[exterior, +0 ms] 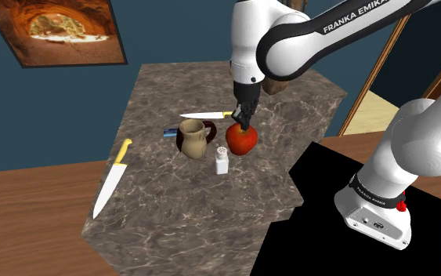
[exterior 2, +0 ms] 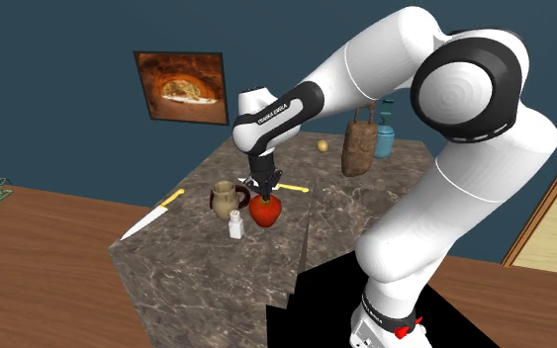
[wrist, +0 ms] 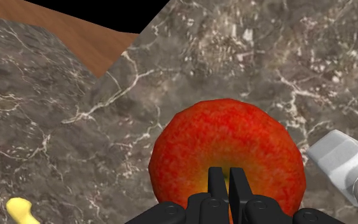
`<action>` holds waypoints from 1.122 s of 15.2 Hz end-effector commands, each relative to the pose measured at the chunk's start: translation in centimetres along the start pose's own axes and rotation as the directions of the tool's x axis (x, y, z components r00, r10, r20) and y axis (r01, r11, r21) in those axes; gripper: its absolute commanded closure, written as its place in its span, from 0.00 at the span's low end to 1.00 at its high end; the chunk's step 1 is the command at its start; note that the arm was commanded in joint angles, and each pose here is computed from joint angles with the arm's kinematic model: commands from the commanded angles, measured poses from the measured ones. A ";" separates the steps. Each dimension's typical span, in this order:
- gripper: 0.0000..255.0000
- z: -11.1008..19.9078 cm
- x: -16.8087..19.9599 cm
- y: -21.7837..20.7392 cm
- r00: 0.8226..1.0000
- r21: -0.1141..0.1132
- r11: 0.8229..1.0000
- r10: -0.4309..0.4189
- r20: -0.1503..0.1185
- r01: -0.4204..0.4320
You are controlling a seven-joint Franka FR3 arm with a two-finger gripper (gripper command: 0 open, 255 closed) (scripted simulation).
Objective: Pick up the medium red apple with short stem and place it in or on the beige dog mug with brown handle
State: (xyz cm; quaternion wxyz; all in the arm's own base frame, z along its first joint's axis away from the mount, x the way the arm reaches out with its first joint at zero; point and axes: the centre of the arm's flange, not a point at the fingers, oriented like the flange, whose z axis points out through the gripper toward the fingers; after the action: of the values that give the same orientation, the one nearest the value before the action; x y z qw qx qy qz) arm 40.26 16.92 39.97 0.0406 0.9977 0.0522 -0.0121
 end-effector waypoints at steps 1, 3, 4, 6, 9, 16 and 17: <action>1.00 -0.8 0.0 0.0 1.000 0.000 1.000 0.000 0.000 0.000; 1.00 -1.9 0.0 0.1 1.000 0.000 1.000 0.000 0.000 0.000; 1.00 -2.4 0.0 0.1 1.000 0.000 1.000 0.000 0.000 0.000; 1.00 -3.5 -0.1 0.2 1.000 0.000 1.000 0.000 0.000 0.000; 1.00 -5.0 -0.1 0.3 1.000 0.000 1.000 0.000 0.000 0.000; 1.00 -8.7 -0.2 0.6 1.000 0.000 1.000 0.000 0.000 0.000; 1.00 -9.3 -0.2 0.7 1.000 0.000 1.000 0.000 0.000 0.000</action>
State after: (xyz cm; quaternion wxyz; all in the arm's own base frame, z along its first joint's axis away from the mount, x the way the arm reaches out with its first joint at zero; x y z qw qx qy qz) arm 40.30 17.10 48.64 0.0405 0.9977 0.0522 -0.0120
